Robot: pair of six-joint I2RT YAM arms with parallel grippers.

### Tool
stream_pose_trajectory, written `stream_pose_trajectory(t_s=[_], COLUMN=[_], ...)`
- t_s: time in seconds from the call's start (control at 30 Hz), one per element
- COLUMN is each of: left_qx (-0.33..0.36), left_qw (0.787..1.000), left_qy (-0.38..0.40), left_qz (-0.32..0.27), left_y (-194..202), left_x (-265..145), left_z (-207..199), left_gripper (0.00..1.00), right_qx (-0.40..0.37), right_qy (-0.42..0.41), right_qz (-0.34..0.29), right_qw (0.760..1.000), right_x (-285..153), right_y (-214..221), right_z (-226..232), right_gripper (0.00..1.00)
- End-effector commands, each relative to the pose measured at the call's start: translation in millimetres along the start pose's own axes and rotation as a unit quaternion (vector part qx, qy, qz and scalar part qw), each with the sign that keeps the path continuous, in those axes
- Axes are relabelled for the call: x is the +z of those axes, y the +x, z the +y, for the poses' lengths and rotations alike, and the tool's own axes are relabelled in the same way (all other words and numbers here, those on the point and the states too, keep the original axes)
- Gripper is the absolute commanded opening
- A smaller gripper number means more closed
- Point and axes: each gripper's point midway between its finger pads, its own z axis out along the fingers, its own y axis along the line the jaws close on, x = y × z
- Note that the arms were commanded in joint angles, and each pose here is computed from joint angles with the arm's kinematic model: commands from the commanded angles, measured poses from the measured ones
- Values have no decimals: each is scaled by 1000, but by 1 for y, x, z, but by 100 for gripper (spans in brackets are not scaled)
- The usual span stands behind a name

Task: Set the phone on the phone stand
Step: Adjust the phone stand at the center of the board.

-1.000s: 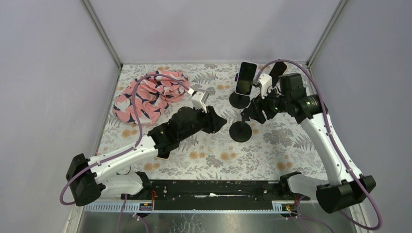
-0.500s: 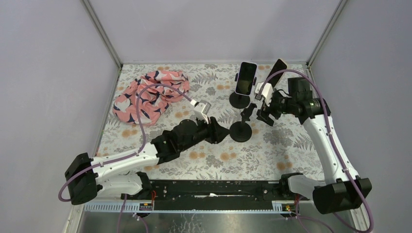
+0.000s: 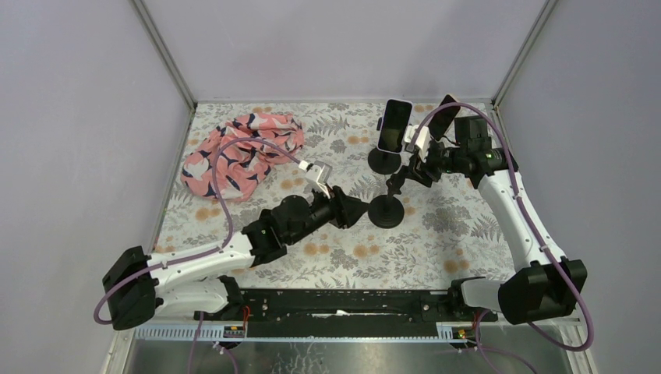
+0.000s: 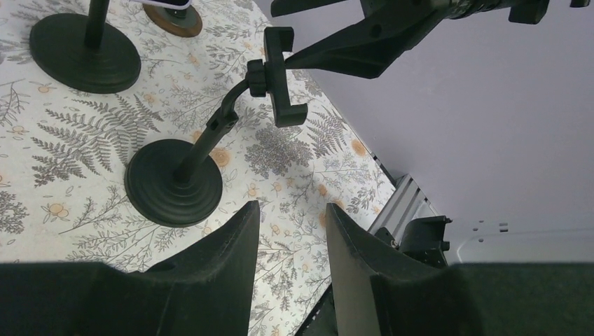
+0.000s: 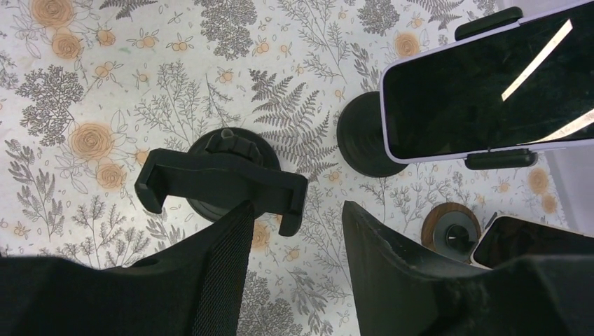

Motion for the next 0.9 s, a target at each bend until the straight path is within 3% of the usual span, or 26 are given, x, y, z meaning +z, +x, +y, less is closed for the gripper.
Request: stream_pose_trajectory(t_s=[0.0, 0.27, 0.5, 0.67, 0.87], left_qx=[-20, -49, -67, -73, -93], left_qw=[999, 999, 997, 994, 983], left_qy=[17, -13, -47, -79, -156], left_qz=[-20, 3, 11, 2, 14], left_y=[-6, 6, 11, 9, 15], left_x=[11, 34, 46, 52, 64], left_z=[-10, -13, -14, -12, 1], left_gripper=[47, 49, 58, 65, 64], right_qx=[-19, -27, -44, 2, 95], right_qy=[10, -3, -21, -13, 27], right_qz=[-22, -18, -35, -40, -37], right_qw=[1000, 999, 998, 999, 994], right_x=[1, 4, 0, -6, -12], right_y=[-12, -7, -13, -17, -17], right_z=[-11, -8, 6, 11, 14], right_gripper=[56, 41, 24, 14, 1])
